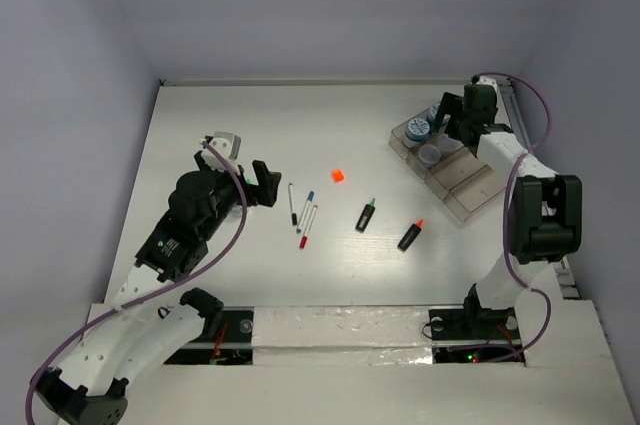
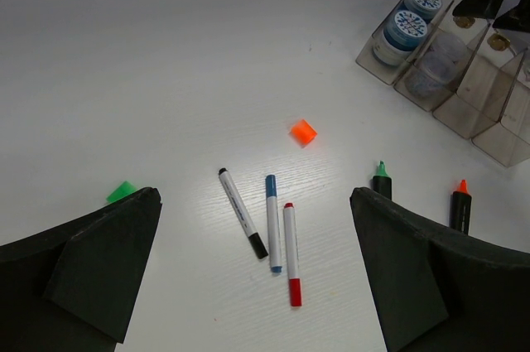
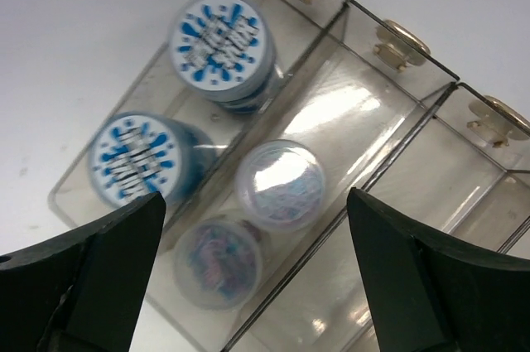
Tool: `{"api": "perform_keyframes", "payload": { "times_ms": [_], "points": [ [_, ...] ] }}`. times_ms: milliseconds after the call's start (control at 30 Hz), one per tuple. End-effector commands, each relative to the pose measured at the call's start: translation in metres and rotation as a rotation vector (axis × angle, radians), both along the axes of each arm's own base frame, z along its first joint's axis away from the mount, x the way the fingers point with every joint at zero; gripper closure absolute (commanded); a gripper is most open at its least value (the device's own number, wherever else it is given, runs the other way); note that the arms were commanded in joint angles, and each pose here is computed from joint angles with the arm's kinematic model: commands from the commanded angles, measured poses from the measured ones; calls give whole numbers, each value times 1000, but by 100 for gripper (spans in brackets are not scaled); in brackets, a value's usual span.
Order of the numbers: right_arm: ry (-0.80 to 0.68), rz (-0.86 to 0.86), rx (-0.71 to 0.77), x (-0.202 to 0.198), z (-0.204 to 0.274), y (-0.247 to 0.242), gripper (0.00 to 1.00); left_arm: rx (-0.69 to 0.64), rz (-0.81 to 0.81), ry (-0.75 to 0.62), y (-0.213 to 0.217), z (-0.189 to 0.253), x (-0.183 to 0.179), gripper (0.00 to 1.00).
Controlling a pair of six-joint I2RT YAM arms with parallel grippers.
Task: Sort the stationery into containers
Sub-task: Pick up the stationery from the center of the board.
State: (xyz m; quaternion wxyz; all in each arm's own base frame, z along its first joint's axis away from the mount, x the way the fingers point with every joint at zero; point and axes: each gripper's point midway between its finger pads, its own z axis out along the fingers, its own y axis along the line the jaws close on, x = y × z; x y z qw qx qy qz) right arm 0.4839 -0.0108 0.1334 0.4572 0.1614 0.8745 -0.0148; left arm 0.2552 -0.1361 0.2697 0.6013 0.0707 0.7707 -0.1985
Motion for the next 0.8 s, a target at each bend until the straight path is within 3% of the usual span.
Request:
{"api": "perform_keyframes", "payload": {
  "times_ms": [0, 233, 267, 433, 500, 633, 767],
  "points": [
    [-172, 141, 63, 2, 63, 40, 3, -24, 6, -40, 1, 10, 2, 1],
    [-254, 692, 196, -41, 101, 224, 0, -52, 86, -79, 20, 24, 5, 1],
    [-266, 837, 240, -60, 104, 270, 0, -62, 123, -93, 29, 29, 6, 1],
    [-297, 1148, 316, -125, 113, 393, 0, -90, 248, -126, 59, 39, 9, 1],
    [-271, 1275, 316, -156, 94, 442, 0, -98, 302, -138, 71, 42, 9, 1],
    [-229, 1344, 261, -176, 72, 502, 0, -109, 381, -150, 88, 45, 8, 1],
    [-163, 1329, 159, -176, 36, 529, 0, -116, 416, -162, 95, 49, 5, 1]
  ]
}}
